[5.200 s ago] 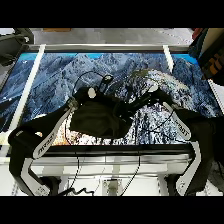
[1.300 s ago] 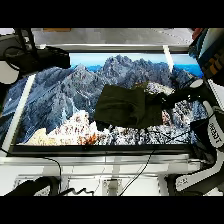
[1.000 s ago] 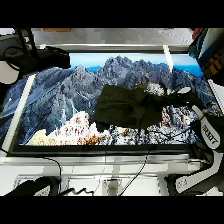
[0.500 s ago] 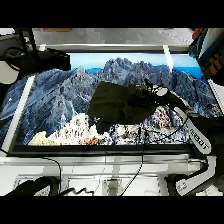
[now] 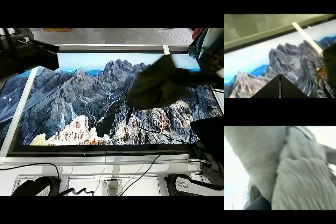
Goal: Fold the clothes and pants, and hang the long-sleeved shirts on hangers.
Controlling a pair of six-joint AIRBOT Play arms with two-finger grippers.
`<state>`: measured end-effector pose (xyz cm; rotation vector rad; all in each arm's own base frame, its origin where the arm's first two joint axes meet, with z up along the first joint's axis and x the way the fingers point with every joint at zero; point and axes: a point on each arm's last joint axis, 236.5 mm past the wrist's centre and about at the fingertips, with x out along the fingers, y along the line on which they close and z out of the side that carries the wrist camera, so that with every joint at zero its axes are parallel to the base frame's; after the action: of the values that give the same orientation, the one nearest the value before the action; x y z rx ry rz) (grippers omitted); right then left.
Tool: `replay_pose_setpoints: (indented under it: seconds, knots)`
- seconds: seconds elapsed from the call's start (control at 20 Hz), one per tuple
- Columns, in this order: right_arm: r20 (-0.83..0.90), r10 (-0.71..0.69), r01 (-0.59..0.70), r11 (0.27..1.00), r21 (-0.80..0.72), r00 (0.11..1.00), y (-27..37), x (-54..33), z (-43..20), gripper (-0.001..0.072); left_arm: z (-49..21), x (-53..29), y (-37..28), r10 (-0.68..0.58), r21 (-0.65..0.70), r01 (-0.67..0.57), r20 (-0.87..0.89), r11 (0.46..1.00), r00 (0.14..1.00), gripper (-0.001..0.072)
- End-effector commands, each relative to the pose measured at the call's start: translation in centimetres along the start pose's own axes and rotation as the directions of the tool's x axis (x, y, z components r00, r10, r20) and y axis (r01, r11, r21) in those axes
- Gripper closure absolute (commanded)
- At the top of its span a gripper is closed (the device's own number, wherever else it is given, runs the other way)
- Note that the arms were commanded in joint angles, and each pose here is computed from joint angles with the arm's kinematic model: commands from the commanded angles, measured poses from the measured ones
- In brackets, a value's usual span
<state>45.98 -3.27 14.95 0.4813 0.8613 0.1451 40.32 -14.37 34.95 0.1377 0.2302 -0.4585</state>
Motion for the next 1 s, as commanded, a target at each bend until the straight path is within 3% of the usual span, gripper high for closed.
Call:
replay_pose_setpoints:
  seconds: [0.0, 0.15, 0.25, 0.35, 0.4, 0.55, 0.6, 0.7, 0.95]
  knots:
    - [0.089, -0.315, 0.311, 0.949, 0.049, 0.945, -8.0, -13.2, 0.2, 0.0677, 2.3, -3.2, -0.4, 0.011, 0.038, -0.014, 0.07, 0.999, 0.998, 0.0691]
    - [0.158, -0.572, 0.545, 0.818, 0.183, 0.805, -13.8, -23.7, -1.2, 0.0678, 3.0, -4.5, -0.5, 0.014, 0.043, -0.018, 0.095, 0.999, 0.995, 0.0691]
    - [0.042, -0.711, 0.665, 0.675, 0.319, 0.702, -17.8, -28.8, -5.6, 0.0677, 3.2, -4.6, -0.6, 0.014, 0.043, -0.018, 0.099, 0.999, 0.995, 0.0691]
    - [-0.201, -0.747, 0.725, 0.485, 0.489, 0.634, -20.3, -32.3, -12.6, 0.0677, 3.2, -4.6, -0.6, 0.014, 0.043, -0.018, 0.099, 0.999, 0.995, 0.069]
    - [-0.265, -0.729, 0.724, 0.431, 0.539, 0.631, -20.6, -33.1, -14.7, 0.0677, 3.2, -4.6, -0.6, 0.013, 0.043, -0.018, 0.099, 0.999, 0.995, 0.0691]
    - [-0.275, -0.734, 0.699, 0.358, 0.619, 0.621, -21.4, -34.6, -16.3, 0.0675, 3.1, -4.6, -0.6, 0.014, 0.043, -0.018, 0.098, 0.999, 0.995, 0.069]
    - [-0.253, -0.745, 0.693, 0.364, 0.622, 0.618, -21.6, -34.7, -15.8, 0.0612, 3.1, -4.6, -0.6, 0.014, 0.042, -0.018, 0.098, 0.999, 0.995, 0.069]
    - [-0.211, -0.744, 0.672, 0.394, 0.627, 0.634, -21.6, -34.3, -14.8, 0.0043, 3.1, -4.6, -0.6, 0.014, 0.043, -0.018, 0.098, 0.999, 0.995, 0.069]
    - [-0.206, -0.732, 0.661, 0.409, 0.629, 0.649, -21.0, -34.0, -14.8, 0.0024, 3.1, -4.6, -0.6, 0.014, 0.042, -0.018, 0.098, 0.999, 0.995, 0.069]
